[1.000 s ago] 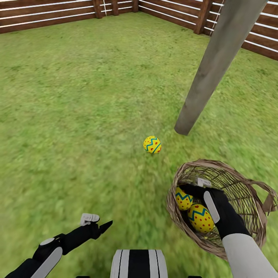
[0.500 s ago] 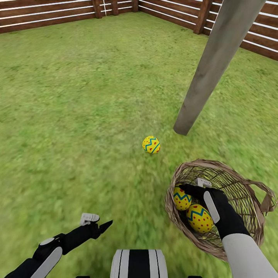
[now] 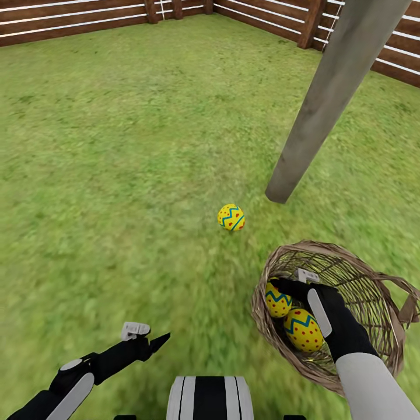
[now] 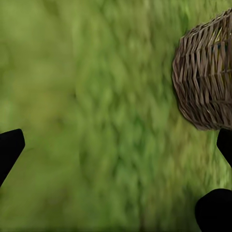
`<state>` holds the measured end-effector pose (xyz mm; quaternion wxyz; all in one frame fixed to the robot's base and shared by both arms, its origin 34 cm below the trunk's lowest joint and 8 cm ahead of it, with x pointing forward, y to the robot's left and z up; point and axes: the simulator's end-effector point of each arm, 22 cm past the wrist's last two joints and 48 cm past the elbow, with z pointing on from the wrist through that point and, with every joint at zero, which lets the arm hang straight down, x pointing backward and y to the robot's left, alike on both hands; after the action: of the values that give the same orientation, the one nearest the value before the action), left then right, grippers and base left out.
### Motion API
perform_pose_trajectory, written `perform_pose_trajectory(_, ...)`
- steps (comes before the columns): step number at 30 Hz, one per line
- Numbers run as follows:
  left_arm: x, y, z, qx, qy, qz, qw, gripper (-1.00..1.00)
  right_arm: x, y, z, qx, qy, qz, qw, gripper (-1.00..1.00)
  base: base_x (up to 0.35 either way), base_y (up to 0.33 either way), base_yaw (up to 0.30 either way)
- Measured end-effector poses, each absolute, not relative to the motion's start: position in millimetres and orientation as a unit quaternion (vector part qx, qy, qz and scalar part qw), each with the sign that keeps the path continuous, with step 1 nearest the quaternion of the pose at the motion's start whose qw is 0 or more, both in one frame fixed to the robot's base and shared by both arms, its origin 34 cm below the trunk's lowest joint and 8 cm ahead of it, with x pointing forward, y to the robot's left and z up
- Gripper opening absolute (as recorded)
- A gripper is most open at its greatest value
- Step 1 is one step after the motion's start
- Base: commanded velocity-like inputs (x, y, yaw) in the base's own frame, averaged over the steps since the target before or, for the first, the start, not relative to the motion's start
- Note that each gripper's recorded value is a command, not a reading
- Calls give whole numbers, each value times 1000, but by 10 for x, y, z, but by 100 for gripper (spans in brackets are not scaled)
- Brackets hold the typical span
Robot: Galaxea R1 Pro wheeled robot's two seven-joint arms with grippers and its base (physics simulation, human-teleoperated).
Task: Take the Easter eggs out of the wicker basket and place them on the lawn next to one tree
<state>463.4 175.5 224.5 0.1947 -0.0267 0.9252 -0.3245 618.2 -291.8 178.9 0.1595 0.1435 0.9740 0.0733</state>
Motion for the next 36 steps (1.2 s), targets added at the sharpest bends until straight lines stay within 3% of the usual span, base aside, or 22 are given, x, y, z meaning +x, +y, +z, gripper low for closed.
perform_pose_trajectory(36, 4382, 1750, 1918, -39, 933, -322, 156, 100, 6025, -2875, 1427, 149, 976, 79, 137, 100, 0, 0, 0)
